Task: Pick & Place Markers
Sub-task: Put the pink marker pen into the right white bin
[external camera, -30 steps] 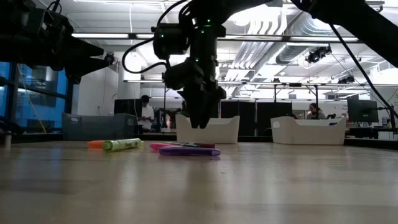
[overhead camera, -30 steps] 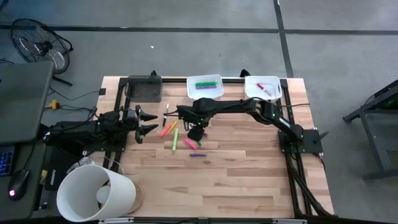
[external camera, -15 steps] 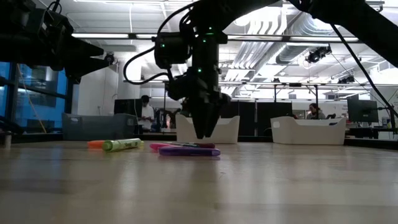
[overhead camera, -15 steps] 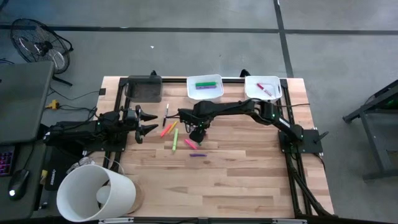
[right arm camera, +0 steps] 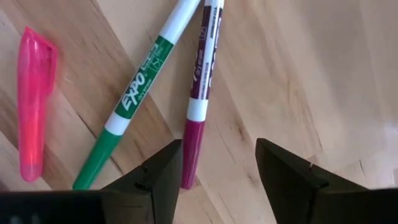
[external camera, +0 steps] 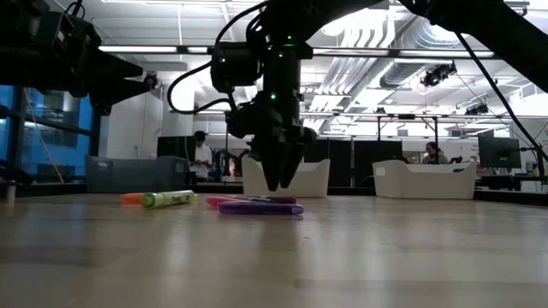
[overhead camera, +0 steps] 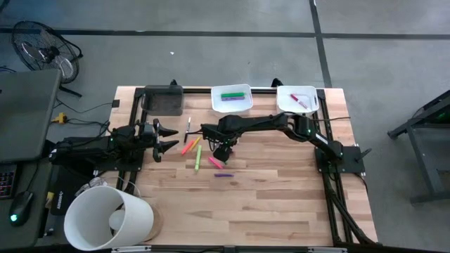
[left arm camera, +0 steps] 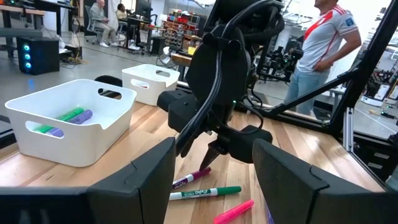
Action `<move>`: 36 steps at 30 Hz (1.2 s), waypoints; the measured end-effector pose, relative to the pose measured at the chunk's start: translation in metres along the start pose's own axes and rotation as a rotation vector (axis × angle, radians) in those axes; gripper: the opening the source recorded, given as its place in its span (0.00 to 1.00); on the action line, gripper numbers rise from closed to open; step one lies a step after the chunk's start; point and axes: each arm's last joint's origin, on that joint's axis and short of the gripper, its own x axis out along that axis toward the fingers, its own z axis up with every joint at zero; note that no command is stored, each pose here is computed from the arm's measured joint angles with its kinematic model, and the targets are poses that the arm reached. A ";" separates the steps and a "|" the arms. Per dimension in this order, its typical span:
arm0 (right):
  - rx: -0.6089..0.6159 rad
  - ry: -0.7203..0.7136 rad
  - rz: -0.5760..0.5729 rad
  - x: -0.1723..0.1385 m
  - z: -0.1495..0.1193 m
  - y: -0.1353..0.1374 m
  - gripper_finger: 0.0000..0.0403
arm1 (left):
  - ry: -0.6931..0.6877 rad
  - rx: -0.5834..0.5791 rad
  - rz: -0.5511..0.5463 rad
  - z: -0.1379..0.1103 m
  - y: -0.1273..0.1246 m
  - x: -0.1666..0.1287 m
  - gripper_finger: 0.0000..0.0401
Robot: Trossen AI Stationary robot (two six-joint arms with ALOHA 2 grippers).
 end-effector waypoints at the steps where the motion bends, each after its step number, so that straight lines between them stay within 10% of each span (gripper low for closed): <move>1: 0.000 -0.001 0.000 0.000 0.000 0.000 0.49 | 0.000 0.000 0.000 0.000 0.000 0.000 0.53; 24: 0.004 0.064 0.098 0.020 0.001 0.005 0.57 | 0.000 0.000 0.000 0.000 0.000 0.000 0.53; 36: 0.051 0.075 0.155 0.034 0.000 -0.003 0.41 | 0.000 0.000 0.000 0.000 0.000 0.000 0.53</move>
